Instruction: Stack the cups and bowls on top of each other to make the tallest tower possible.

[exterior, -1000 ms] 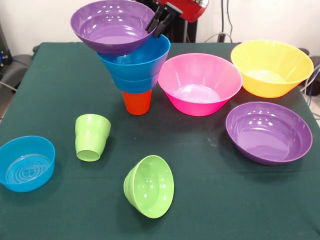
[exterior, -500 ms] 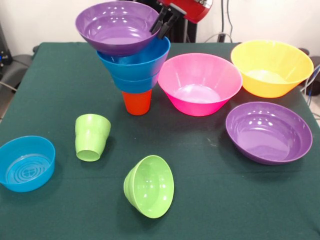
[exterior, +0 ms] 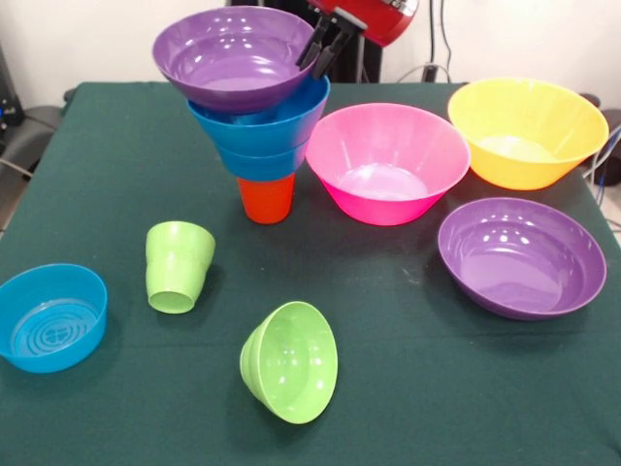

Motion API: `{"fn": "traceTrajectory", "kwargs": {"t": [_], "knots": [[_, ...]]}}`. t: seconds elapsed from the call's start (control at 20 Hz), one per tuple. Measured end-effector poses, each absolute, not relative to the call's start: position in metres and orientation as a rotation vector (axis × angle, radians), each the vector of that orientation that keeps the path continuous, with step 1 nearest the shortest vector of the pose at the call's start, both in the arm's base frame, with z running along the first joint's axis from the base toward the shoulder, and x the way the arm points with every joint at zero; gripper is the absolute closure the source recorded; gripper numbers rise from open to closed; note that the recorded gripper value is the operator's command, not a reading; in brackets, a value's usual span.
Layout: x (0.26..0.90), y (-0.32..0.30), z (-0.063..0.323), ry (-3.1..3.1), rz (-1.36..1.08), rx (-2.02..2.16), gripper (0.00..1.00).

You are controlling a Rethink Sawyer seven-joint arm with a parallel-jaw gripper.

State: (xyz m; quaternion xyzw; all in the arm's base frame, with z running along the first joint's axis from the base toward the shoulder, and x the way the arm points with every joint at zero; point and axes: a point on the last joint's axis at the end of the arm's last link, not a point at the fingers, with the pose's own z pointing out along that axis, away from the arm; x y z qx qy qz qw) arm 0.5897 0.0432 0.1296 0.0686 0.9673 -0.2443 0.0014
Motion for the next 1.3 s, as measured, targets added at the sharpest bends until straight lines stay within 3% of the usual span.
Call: {"fn": "traceTrajectory", "kwargs": {"t": [1.3], "knots": [[0.611, 0.056, 0.136, 2.989, -0.687, 0.276, 1.00]]}}
